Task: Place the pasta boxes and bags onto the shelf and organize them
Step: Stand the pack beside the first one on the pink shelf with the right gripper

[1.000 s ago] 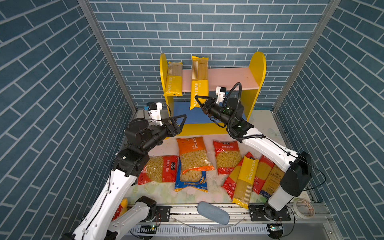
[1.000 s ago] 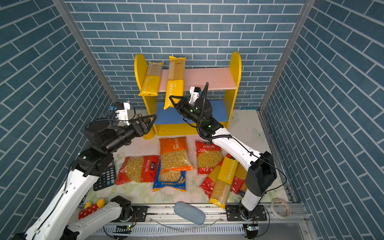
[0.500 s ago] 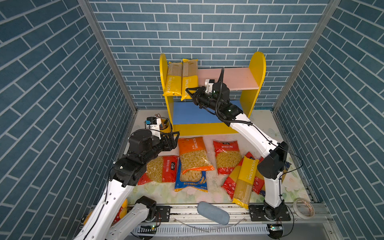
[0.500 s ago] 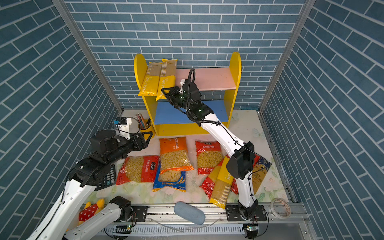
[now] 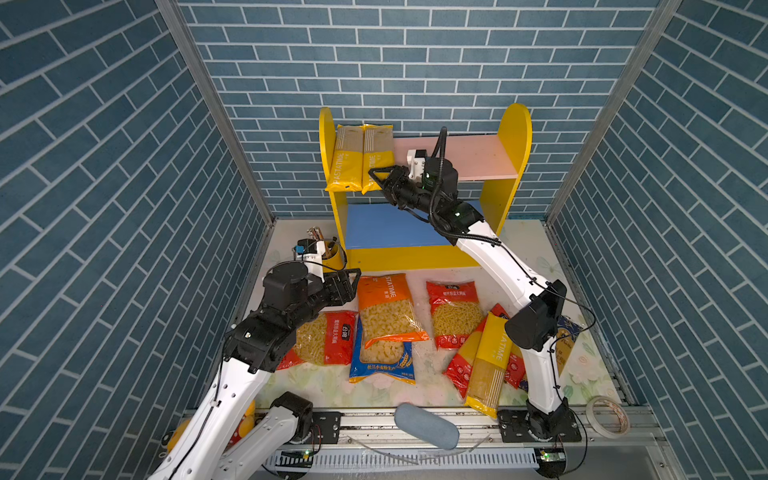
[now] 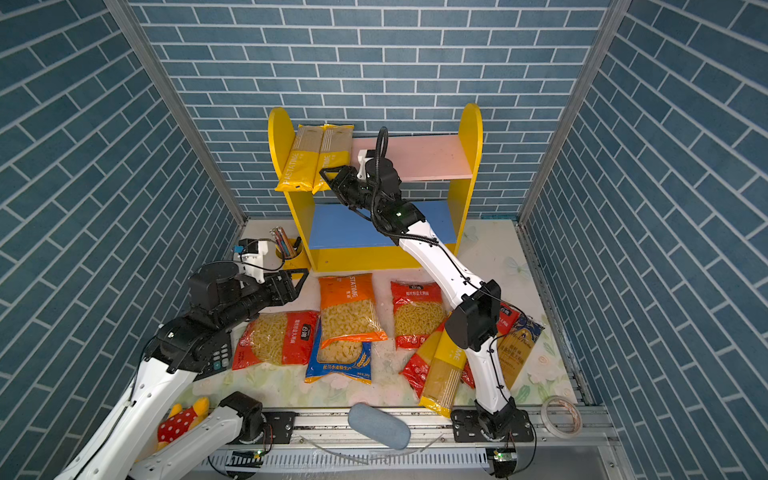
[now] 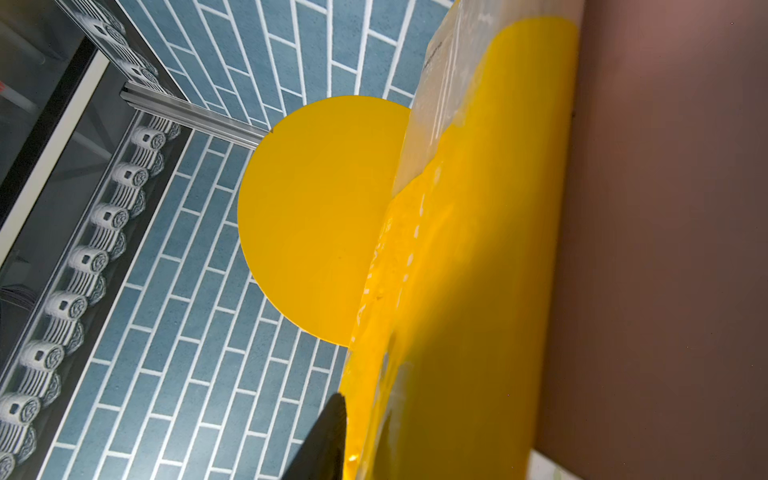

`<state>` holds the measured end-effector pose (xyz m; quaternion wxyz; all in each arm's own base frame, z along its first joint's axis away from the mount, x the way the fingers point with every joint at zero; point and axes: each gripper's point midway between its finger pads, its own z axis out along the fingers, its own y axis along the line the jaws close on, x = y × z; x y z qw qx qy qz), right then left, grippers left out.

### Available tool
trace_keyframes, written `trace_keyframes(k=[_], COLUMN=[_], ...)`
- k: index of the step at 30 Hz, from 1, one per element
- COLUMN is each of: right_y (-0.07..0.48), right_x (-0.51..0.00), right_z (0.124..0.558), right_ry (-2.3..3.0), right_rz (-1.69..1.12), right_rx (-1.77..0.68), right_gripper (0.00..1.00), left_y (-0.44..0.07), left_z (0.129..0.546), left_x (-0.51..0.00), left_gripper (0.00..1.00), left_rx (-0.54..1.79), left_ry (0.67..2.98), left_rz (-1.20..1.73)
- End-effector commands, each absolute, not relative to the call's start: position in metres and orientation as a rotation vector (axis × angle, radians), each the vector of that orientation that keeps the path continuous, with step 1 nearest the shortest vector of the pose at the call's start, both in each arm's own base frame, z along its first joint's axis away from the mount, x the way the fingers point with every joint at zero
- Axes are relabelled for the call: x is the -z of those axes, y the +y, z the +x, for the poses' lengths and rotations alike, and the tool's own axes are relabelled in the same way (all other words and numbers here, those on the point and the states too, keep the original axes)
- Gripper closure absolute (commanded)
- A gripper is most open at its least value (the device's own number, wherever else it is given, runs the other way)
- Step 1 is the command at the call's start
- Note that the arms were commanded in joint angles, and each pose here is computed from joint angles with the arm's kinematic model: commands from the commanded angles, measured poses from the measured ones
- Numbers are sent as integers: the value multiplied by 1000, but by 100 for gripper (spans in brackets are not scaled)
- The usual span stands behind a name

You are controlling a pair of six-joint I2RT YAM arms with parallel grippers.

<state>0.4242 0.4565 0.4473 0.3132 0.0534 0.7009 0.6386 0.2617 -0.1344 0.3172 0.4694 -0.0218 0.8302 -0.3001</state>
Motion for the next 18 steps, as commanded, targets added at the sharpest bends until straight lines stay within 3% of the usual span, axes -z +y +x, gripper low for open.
trace_keyframes(k=[1, 4, 7, 18], right_y=[439, 439, 441, 444], right_x=[-517, -510, -513, -501], right_z=[389, 402, 411, 418], right_ry=[1639, 1657, 1675, 1686], right_rz=[12, 38, 30, 62], right_rx=[-1714, -1711, -1742, -1783], right_gripper=[65, 82, 82, 53], left_y=[-138, -141, -140, -137], left_z=[264, 267, 266, 264], left_x=[-315, -315, -317, -307], left_gripper=[27, 28, 28, 28], left_rx=[763, 778, 774, 755], left_ry=[2032, 2034, 2021, 2037], left_rz=[-58, -65, -70, -84])
